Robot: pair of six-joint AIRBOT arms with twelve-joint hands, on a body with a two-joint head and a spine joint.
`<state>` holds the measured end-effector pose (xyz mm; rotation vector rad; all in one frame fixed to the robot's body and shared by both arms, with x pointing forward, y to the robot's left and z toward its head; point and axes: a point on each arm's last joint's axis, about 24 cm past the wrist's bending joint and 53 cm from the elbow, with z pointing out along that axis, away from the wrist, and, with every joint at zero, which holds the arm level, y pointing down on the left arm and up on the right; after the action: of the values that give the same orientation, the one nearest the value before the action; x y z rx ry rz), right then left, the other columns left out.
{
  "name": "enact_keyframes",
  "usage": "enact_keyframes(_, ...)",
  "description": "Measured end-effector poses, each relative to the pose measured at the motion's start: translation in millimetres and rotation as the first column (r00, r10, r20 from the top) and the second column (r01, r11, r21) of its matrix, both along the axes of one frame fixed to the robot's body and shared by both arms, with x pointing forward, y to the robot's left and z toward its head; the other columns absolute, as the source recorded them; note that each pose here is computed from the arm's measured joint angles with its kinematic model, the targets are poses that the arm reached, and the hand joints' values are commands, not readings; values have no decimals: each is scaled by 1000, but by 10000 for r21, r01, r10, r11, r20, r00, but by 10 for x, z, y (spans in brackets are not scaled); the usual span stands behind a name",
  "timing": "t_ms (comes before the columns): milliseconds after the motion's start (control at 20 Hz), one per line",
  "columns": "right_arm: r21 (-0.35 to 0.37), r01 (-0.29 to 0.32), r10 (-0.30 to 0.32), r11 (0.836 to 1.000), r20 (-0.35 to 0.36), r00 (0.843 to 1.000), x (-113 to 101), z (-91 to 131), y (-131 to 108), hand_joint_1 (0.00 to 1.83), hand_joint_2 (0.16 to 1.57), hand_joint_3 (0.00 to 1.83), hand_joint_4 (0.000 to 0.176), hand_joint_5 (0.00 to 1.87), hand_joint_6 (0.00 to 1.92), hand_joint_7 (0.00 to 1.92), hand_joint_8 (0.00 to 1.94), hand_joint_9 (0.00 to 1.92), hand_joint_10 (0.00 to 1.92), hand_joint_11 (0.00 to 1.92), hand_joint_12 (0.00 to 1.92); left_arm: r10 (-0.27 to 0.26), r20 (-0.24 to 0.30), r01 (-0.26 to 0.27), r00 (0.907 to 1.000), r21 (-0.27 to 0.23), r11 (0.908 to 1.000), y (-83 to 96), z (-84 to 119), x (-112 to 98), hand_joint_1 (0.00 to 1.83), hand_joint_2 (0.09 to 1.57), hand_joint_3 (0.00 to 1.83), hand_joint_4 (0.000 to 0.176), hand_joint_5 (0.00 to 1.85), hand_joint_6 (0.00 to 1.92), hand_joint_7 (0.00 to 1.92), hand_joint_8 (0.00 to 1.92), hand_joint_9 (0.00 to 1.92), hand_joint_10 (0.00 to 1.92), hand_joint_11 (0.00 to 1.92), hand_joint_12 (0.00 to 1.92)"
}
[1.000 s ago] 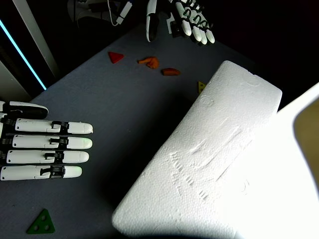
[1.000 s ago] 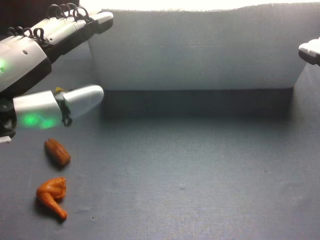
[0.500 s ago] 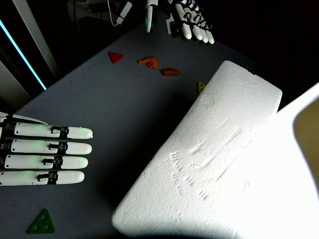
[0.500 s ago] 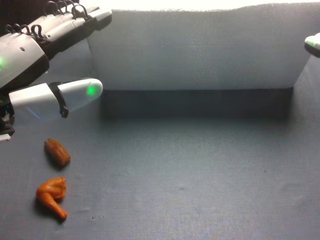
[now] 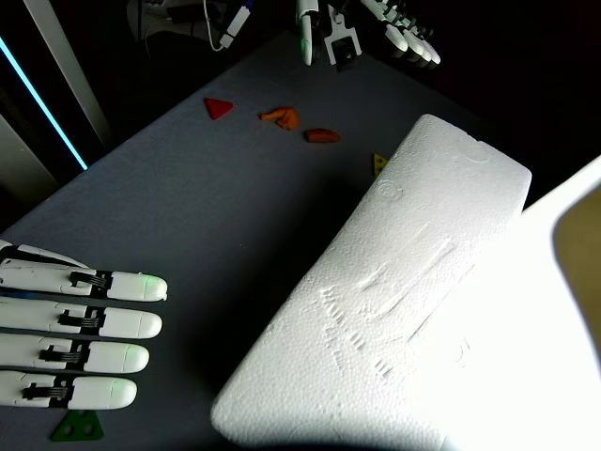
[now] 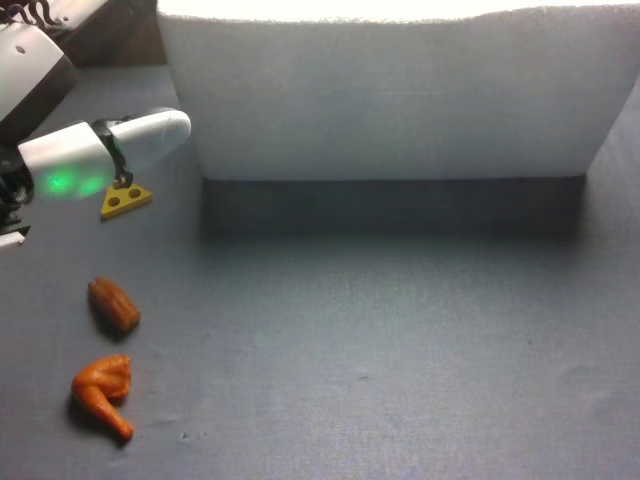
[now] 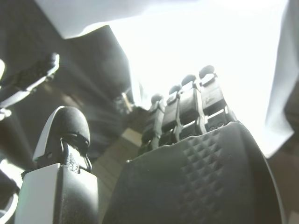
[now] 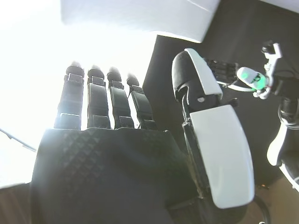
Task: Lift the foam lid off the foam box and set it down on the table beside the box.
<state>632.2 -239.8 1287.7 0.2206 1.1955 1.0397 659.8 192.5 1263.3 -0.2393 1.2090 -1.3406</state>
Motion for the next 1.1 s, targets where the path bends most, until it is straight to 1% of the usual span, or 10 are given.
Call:
enact_keyframes(150,141,381,-381,9992,11,9993,120,27,-73,383,1302,0,0,0,0,0,0,0,0,0,1374,404,-134,-405,9991,-134,9991,54,4,154,562,1239,0,10,44,4,0,0,0,0,7,3)
enact_keyframes(300,121,818,-818,9966,29,9966,295,84,-97,417,1259,0,0,0,0,0,0,0,0,0,1335,740,-402,-750,9965,-246,9969,107,-37,288,593,1212,0,17,26,1,0,0,0,0,47,29)
enact_keyframes(350,84,890,-890,9960,7,9960,334,91,-96,414,1251,0,2,0,0,0,0,0,0,0,1322,846,-446,-859,9954,-276,9959,131,-43,329,595,1171,43,15,9,0,0,0,0,0,9,446)
enact_keyframes(450,169,1124,-1122,9935,-120,9936,430,72,-122,431,1244,0,0,0,0,0,0,0,0,0,1432,1175,-655,-1201,9909,-370,9921,211,-60,453,550,1171,5,28,0,0,0,0,0,0,0,836)
enact_keyframes(500,239,1204,-1199,9924,-200,9926,454,52,-142,403,1237,0,7,0,0,0,0,28,16,0,1661,1234,-743,-1267,9896,-417,9911,217,-72,492,492,1143,0,48,0,0,0,0,0,0,0,863)
enact_keyframes(600,441,1556,-1532,9868,-518,9868,550,-19,-246,458,1210,0,22,0,0,0,0,24,28,0,1839,1443,-1172,-1500,9826,-416,9878,243,-168,616,473,1107,3,64,0,0,0,0,0,0,0,500)
enact_keyframes(700,798,1923,-1868,9781,-708,9798,634,-21,-364,525,1162,0,25,0,0,0,0,0,0,0,1709,1441,-1368,-1501,9801,-350,9880,206,-201,683,483,1086,1,91,0,0,0,0,0,0,0,209)
enact_keyframes(750,983,2085,-2022,9731,-704,9768,672,9,-423,514,1162,0,6,0,0,0,0,0,0,0,1576,1390,-1388,-1453,9805,-361,9887,175,-196,701,483,1085,0,101,0,0,0,0,0,0,0,41)
enact_keyframes(900,1260,2223,-2145,9668,-726,9740,771,57,-465,575,1152,0,0,0,0,0,0,0,0,0,1266,1554,-1556,-1636,9755,-412,9857,211,-221,788,486,1075,0,104,0,0,0,0,0,0,0,0)
enact_keyframes(1100,1556,2171,-2050,9637,-903,9746,937,107,-407,597,1170,4,0,0,0,0,0,0,0,0,850,1836,-1881,-1975,9648,-580,9786,299,-275,896,536,1062,0,76,0,0,0,0,0,0,20,15)
